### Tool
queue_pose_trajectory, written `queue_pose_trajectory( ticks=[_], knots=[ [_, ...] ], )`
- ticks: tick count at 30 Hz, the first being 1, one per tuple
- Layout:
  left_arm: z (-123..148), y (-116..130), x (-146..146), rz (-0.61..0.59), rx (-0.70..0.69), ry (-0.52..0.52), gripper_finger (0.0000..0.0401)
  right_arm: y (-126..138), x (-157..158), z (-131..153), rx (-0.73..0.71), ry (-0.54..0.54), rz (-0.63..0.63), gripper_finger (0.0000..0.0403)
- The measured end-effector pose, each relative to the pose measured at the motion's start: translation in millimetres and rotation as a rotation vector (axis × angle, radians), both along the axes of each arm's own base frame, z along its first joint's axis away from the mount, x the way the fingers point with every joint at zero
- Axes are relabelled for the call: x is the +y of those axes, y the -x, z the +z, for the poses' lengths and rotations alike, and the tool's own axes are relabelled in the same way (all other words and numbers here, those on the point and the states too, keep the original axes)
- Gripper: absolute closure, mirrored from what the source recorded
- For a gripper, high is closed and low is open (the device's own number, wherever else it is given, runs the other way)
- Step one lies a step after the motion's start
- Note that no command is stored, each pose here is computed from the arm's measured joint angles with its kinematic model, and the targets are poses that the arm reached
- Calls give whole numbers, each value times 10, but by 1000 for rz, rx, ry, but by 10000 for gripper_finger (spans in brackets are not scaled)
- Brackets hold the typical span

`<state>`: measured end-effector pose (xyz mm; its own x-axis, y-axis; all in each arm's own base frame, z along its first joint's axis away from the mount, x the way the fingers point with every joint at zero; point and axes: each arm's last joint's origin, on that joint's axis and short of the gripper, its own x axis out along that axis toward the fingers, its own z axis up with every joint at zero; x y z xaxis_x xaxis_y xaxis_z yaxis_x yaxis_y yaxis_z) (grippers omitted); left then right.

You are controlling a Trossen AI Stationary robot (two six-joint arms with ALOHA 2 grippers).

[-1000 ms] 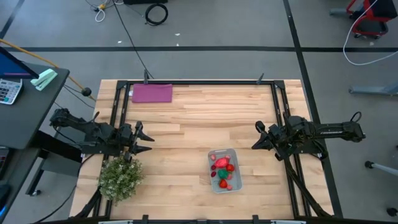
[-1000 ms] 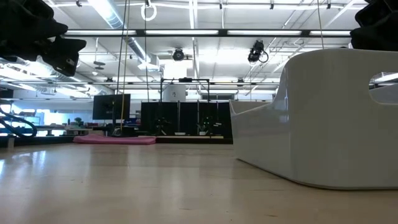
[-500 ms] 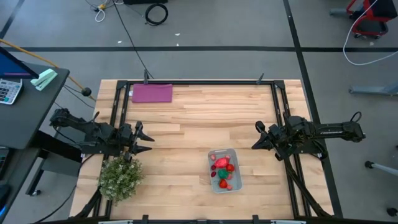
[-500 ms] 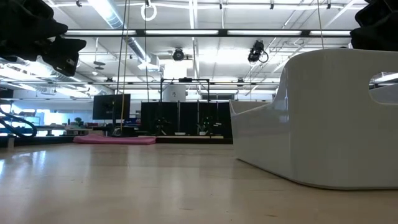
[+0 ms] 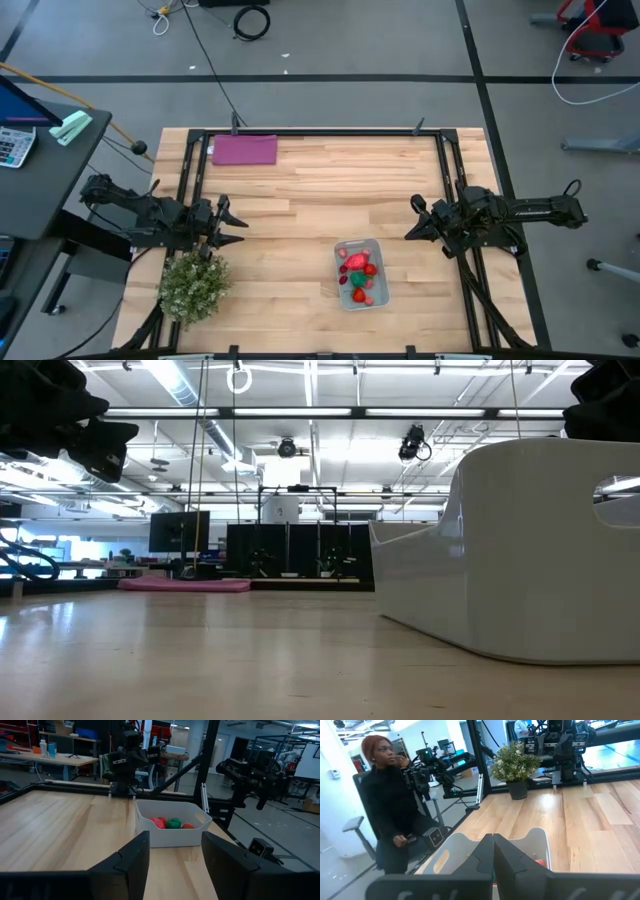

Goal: Pick and placing Produce into tupperware
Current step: Return to Home Position

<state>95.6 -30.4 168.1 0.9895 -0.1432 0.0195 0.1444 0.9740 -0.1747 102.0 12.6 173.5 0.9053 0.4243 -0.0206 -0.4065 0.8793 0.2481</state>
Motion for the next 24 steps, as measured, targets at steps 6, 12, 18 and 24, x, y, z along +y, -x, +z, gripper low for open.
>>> queue_pose_trajectory(
  ticks=[6, 12, 18, 24],
  knots=[
    [0, 0, 0, 0, 0, 0, 214, 0, 0, 0, 0, 0, 0, 395],
    [0, 0, 0, 0, 0, 0, 213, 0, 0, 0, 0, 0, 0, 395],
    [0, 0, 0, 0, 0, 1, 218, 0, 0, 0, 0, 0, 0, 395],
    [0, 0, 0, 0, 0, 0, 212, 0, 0, 0, 0, 0, 0, 395]
  ],
)
